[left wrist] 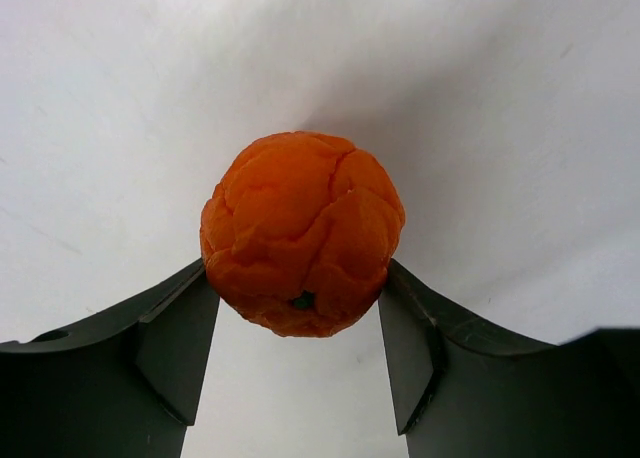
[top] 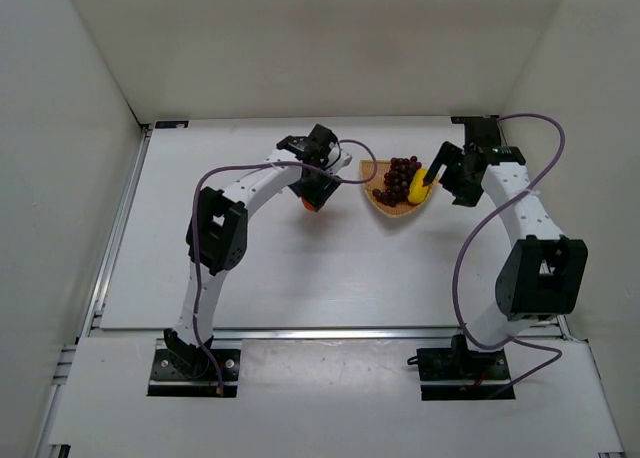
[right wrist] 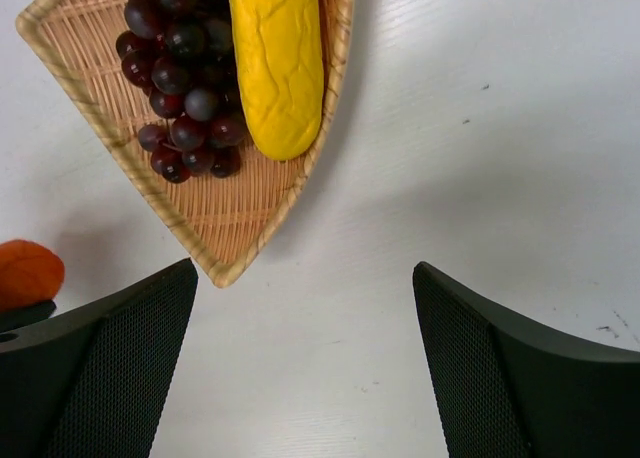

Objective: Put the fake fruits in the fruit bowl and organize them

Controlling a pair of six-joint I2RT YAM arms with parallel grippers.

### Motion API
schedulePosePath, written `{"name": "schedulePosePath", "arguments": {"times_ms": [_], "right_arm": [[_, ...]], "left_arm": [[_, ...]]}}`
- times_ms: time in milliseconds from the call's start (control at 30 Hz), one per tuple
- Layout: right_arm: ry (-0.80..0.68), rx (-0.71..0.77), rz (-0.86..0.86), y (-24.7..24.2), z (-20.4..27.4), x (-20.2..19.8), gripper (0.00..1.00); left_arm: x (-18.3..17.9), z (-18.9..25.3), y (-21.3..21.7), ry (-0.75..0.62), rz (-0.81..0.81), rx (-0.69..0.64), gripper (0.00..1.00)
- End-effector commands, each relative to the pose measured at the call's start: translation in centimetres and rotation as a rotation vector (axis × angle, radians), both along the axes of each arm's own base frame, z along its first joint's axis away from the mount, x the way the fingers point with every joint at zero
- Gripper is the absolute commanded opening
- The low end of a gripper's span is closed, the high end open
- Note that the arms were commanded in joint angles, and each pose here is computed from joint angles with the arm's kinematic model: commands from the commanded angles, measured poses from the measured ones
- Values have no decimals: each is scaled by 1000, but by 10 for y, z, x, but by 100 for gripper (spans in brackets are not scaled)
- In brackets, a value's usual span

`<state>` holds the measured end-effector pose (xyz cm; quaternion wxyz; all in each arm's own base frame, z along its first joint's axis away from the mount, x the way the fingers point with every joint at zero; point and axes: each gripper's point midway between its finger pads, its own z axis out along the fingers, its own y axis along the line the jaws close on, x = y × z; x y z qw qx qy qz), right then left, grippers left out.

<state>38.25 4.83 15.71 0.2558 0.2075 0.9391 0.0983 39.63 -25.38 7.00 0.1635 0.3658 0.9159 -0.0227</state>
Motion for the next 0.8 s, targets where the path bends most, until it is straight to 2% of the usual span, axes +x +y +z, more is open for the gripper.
{"name": "schedulePosePath", "arguments": {"times_ms": [0,100,133,167,300,367,533,700,767], "right_arm": [[-43,17,-34,0,5,-7,92],[-33,8,-39,-2,-2,-15,92],[-40,14,-46,-2,-2,-17,92],[-26,13,-47,-2,-7,-20,92],[-20,17,-65,-7,-13,-36,92],[-21,10,-54,-7,-13,-40,92],[-42,-7,-63,-21,-7,-38,92],[-83,4,-88,-37,8,-29,92],[-95,6,-85,-39,12,-26,92]], "left_arm": [[34,71,-43,-269,-67,-105,49],[59,100,-84,-408,-118,-180,51],[68,91,-92,-414,-118,-185,51],[78,110,-112,-475,-131,-246,52],[98,110,-158,-532,-180,-352,53],[97,95,-176,-517,-218,-390,56],[101,65,-199,-524,-249,-404,60],[103,61,-203,-522,-244,-422,62],[100,59,-203,-514,-250,-425,68]]}}
